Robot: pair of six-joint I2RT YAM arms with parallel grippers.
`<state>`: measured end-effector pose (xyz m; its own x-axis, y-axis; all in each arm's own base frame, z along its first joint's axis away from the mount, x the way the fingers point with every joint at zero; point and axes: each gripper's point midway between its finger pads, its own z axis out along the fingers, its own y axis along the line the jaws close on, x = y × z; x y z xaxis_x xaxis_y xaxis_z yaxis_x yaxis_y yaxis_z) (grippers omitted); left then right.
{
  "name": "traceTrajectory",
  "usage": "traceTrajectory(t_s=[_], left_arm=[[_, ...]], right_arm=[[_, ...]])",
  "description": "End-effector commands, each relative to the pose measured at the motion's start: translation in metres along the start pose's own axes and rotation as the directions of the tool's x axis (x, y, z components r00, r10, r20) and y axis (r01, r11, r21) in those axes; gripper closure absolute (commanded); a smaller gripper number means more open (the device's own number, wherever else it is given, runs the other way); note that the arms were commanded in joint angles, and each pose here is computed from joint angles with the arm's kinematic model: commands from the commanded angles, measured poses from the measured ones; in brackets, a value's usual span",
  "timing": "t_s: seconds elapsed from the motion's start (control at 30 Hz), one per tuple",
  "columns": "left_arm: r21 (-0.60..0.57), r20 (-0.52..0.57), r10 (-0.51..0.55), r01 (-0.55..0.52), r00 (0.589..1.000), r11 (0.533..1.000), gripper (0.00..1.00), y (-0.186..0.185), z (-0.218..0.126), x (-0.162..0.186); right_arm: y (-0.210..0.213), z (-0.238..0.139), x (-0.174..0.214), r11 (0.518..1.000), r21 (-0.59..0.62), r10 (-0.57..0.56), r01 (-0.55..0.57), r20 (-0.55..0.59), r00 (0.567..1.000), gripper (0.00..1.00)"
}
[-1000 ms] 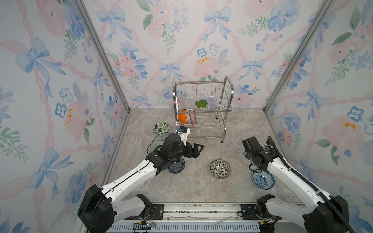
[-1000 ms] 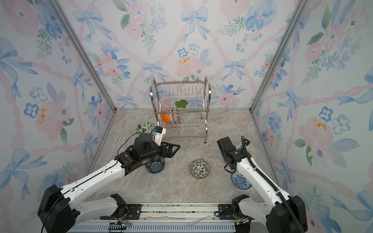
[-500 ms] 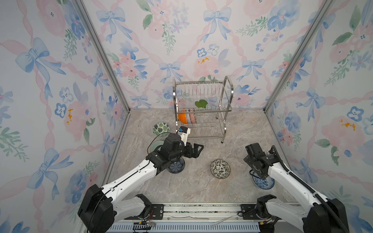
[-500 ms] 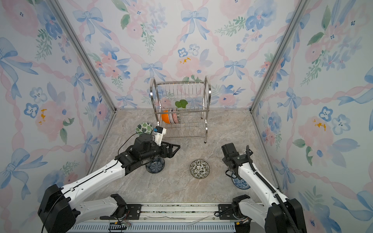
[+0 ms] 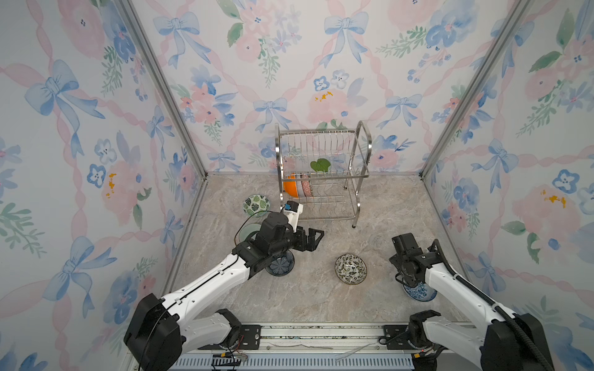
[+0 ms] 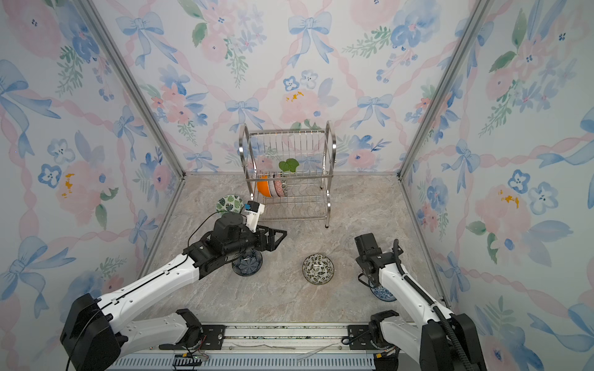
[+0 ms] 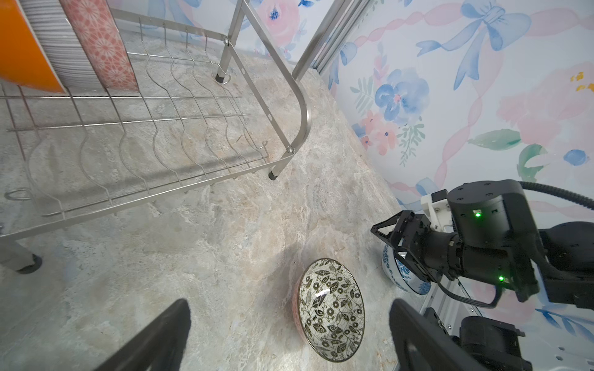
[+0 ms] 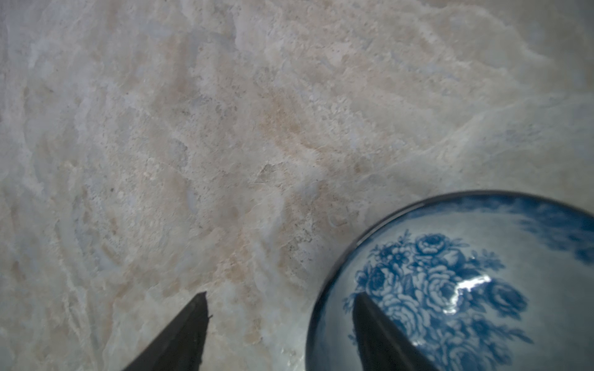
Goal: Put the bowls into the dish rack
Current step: 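Move right gripper down over the blue-and-white rose bowl rim, then close right gripper on the rose bowl rim and lift it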
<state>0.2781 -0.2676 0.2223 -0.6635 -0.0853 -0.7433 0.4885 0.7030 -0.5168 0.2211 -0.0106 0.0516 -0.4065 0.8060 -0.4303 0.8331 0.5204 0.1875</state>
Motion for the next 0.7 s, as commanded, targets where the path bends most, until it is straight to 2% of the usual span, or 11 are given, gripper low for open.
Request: traceTrajectory(t_s=[0.0,0.3,0.43,0.67], left_arm=[[-0.003,0.010,0.027,-0.027,1.000,1.000,0.02,0.000,0.000,0.001],[-0.010,0.009,0.030,-0.029,1.000,1.000,0.02,0.002,0.000,0.001],[-0.011,0.008,0.028,-0.028,1.000,1.000,0.02,0.002,0.001,0.001],[0.027,-0.020,0.020,-0.020,1.000,0.999,0.02,-0.004,0.006,0.005]], right_arm=[[0.000,0.006,0.001,1.000,-0.002,0.022,-0.023,-0.005,1.000,0.46],[0.000,0.010,0.002,1.000,0.000,0.020,-0.020,-0.010,1.000,0.75],[0.000,0.012,0.003,1.000,-0.002,0.017,-0.017,-0.012,1.000,0.82],[0.016,0.013,0.000,0.998,-0.066,0.007,-0.007,-0.011,1.000,0.89]])
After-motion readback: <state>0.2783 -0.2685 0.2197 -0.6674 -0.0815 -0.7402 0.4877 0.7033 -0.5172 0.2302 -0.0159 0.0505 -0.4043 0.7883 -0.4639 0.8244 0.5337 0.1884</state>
